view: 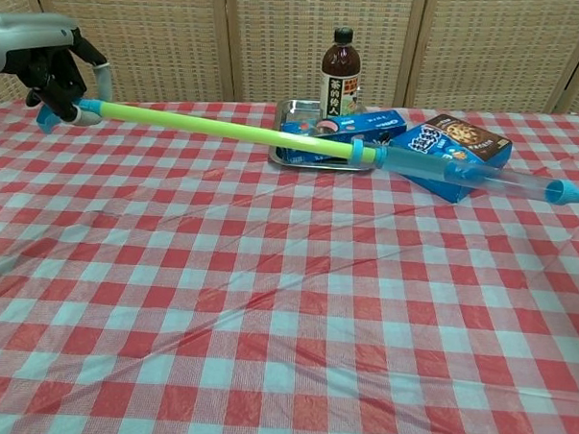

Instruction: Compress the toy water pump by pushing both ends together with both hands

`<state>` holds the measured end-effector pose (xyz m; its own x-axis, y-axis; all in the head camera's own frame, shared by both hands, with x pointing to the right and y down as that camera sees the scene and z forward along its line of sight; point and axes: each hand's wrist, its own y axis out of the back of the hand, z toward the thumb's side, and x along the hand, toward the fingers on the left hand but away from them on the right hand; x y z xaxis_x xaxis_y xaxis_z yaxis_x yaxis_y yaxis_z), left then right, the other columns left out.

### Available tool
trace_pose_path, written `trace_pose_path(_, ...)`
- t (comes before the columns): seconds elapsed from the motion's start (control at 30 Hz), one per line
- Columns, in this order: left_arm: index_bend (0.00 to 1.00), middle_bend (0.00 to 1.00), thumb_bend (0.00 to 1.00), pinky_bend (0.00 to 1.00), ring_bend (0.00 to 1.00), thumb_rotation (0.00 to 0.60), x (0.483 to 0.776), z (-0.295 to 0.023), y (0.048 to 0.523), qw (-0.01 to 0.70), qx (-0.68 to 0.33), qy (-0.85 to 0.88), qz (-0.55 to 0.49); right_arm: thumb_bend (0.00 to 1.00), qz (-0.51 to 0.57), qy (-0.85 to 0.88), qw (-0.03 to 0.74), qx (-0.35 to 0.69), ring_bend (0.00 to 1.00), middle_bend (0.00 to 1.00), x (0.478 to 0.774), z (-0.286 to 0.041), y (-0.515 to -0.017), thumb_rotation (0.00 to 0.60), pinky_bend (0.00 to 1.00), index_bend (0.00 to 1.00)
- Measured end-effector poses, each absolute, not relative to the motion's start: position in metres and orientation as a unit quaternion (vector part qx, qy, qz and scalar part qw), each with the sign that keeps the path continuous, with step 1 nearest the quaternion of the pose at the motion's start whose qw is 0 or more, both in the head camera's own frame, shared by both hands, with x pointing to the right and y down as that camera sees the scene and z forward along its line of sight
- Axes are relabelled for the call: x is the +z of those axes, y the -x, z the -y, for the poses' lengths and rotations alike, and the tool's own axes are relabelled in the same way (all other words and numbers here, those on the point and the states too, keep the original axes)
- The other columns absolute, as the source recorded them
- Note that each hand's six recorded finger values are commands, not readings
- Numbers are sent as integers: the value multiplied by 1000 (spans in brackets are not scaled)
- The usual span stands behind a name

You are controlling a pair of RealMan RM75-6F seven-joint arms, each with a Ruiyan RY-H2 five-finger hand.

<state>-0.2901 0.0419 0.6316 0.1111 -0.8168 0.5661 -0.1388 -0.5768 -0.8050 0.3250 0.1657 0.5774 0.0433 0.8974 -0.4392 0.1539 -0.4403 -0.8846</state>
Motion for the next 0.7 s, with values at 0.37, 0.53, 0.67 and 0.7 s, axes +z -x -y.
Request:
trace_pose_path(0.37, 892, 860, 648, 688, 797, 600, 616, -40, 289, 301, -565, 681, -355, 279, 418, 646, 323, 551, 821, 810, 592, -148, -310, 600, 319, 398)
trace_pose_path(0.53, 892, 860, 648, 688, 797, 600, 616, -41, 288, 302, -567, 681, -350, 335, 418, 644, 321, 554, 875, 877, 600, -137, -304, 600, 372, 416)
trace_pose_path(0.67, 892, 860, 648, 689, 797, 600, 618, -44, 287, 301, -569, 682, -346, 365, 420, 640, 317, 560, 885, 891, 606, -133, -304, 600, 378, 420)
trace_pose_path(0.7, 892, 860, 647, 689, 797, 600, 618, -44, 287, 301, -569, 682, -346, 368, 419, 639, 315, 563, 885, 892, 607, -132, -304, 600, 378, 420)
